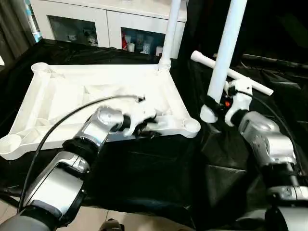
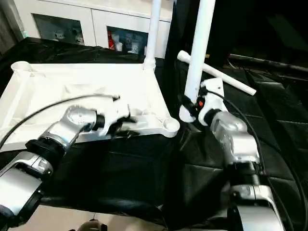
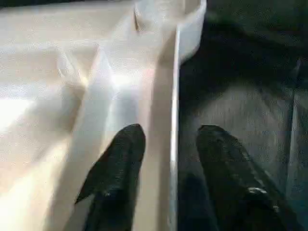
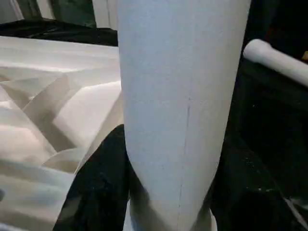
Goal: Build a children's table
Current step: Insert table leg to table base
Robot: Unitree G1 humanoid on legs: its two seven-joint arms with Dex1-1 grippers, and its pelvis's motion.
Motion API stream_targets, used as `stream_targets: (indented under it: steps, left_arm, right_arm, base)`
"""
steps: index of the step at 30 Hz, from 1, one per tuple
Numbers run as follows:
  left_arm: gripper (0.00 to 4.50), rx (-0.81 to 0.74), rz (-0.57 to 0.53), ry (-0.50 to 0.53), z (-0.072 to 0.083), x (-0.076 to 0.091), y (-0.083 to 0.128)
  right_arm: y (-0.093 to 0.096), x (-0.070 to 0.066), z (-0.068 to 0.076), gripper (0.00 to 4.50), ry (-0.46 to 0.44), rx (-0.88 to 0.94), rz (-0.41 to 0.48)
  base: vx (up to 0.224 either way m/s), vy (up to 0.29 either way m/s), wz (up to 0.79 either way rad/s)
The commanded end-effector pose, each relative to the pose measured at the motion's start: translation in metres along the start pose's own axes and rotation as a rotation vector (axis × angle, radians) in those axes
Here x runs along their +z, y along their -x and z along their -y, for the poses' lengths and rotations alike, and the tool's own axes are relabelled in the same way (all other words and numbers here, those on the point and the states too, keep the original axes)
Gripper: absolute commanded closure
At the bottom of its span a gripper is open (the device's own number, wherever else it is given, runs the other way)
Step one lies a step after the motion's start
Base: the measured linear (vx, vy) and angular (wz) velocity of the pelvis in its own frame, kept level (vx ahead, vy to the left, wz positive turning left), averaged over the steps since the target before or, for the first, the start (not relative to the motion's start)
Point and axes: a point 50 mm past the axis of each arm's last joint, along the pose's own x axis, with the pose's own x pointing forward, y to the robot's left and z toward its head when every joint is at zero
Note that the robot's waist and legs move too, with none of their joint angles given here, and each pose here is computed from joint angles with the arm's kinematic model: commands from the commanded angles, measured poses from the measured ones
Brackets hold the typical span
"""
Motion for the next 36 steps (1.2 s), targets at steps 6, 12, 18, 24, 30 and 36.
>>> stream_targets:
  steps: [6, 12, 18, 24, 30, 36]
  left_arm:
    - [3.13, -0.008, -0.004, -0.012, -0.006, 0.006, -0.001]
    - [3.67, -0.041, 0.016, 0.022, -0.004, 0.006, -0.002]
    - [4.19, -0.070, 0.025, 0.055, -0.003, 0.003, -0.002]
    - [4.50, -0.142, -0.020, 0.066, 0.005, -0.012, 0.003]
    - [4.50, -0.244, -0.028, 0.067, 0.018, -0.015, 0.007]
    - [4.50, -0.225, -0.027, 0.054, 0.022, -0.014, 0.007]
  right_arm:
    - [0.004, 0.009, 0.003, 2.63, 0.021, 0.002, 0.029]
    - [0.003, 0.009, -0.001, 2.63, 0.029, 0.033, 0.022]
    - [0.003, 0.009, -0.005, 2.63, 0.030, 0.087, 0.008]
    - [0.012, 0.005, -0.021, 2.63, -0.023, 0.293, -0.034]
    - [0.026, -0.007, -0.027, 2.63, -0.019, 0.408, -0.107]
    - [0.023, -0.013, -0.021, 2.63, -0.022, 0.348, -0.106]
  base:
    - [0.000, 0.000, 0.00]
    - [0.000, 0.000, 0.00]
    - [0.000, 0.000, 0.00]
    - [0.000, 0.000, 0.00]
    - [0.000, 0.000, 0.00]
    - [0.000, 0.000, 0.00]
